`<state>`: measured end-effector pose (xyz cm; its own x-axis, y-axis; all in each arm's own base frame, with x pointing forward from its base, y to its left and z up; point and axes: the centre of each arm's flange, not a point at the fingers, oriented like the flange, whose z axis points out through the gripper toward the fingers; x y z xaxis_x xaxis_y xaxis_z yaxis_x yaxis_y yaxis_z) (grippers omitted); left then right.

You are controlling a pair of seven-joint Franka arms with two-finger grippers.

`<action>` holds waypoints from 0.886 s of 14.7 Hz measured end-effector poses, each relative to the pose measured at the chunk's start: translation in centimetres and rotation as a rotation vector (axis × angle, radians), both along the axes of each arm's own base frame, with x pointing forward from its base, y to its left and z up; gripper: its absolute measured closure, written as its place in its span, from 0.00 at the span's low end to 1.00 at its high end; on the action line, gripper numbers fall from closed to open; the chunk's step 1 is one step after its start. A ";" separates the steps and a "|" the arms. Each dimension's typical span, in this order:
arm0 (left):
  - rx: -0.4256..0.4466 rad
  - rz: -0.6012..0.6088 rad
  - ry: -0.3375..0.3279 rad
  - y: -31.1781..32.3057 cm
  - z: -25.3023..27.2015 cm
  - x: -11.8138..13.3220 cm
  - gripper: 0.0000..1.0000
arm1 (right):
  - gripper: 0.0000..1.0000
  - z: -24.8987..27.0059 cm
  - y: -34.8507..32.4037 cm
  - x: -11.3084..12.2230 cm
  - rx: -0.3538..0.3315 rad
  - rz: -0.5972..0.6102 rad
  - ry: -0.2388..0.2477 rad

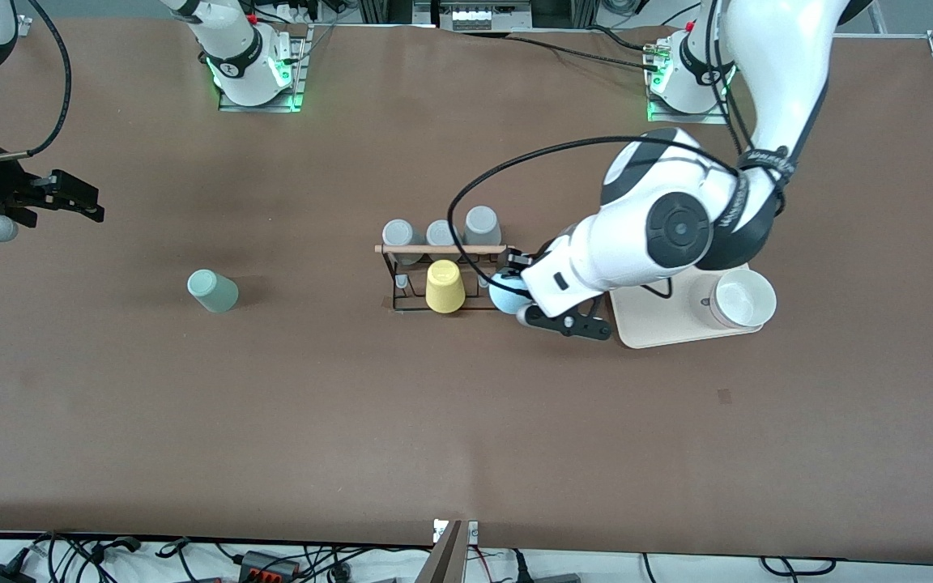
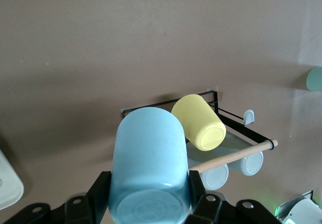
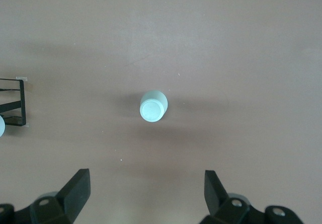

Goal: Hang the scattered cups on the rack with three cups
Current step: 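Carry the light blue cup to the rack and hang it on a peg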

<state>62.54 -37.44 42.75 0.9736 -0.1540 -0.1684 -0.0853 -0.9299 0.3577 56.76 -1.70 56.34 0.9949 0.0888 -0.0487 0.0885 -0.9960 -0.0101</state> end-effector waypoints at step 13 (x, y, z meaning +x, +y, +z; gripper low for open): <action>0.110 -0.120 -0.022 -4.5 -4.5 -2.4 0.33 | 0.00 -1.4 -0.2 0.6 0.000 -0.004 0.022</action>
